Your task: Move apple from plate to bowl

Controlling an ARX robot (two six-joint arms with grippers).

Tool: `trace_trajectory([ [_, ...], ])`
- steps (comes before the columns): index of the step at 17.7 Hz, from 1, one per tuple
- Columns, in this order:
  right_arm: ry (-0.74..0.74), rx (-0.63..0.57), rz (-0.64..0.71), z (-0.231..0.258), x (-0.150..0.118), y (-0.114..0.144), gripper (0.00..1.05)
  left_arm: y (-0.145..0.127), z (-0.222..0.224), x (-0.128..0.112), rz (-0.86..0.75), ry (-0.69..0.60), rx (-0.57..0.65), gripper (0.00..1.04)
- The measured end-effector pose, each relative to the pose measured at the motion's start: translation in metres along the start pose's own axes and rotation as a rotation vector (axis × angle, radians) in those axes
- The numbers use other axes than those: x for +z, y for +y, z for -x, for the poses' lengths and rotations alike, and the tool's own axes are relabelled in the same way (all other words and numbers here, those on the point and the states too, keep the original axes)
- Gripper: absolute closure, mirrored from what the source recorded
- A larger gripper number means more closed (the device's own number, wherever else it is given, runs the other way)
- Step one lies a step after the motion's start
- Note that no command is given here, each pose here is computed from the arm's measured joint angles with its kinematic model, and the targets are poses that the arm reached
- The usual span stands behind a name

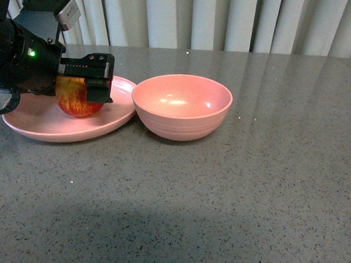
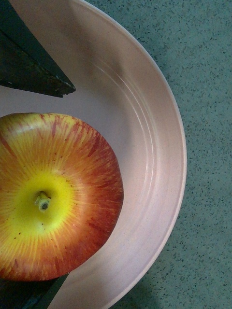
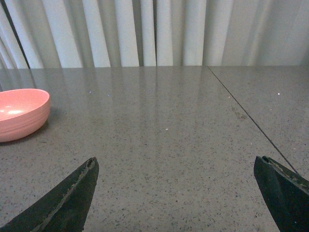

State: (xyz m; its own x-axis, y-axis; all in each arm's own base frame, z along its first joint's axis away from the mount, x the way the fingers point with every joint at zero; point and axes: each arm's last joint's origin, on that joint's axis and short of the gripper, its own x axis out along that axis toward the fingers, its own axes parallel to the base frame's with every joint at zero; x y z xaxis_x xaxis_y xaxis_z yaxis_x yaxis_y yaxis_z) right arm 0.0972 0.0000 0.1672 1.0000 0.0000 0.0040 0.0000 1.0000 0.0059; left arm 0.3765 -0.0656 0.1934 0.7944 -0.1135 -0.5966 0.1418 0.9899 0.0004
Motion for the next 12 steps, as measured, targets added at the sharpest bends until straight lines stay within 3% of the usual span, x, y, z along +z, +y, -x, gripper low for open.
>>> trace_trajectory([
  [4, 0.000, 0.000, 0.000, 0.000, 0.000, 0.000, 0.07, -0.001, 0.001, -0.002, -0.001, 0.004, -0.006, 0.35],
  [12, 0.000, 0.000, 0.000, 0.000, 0.000, 0.000, 0.07, 0.004, 0.033, 0.019, 0.009, -0.082, -0.014, 0.35],
])
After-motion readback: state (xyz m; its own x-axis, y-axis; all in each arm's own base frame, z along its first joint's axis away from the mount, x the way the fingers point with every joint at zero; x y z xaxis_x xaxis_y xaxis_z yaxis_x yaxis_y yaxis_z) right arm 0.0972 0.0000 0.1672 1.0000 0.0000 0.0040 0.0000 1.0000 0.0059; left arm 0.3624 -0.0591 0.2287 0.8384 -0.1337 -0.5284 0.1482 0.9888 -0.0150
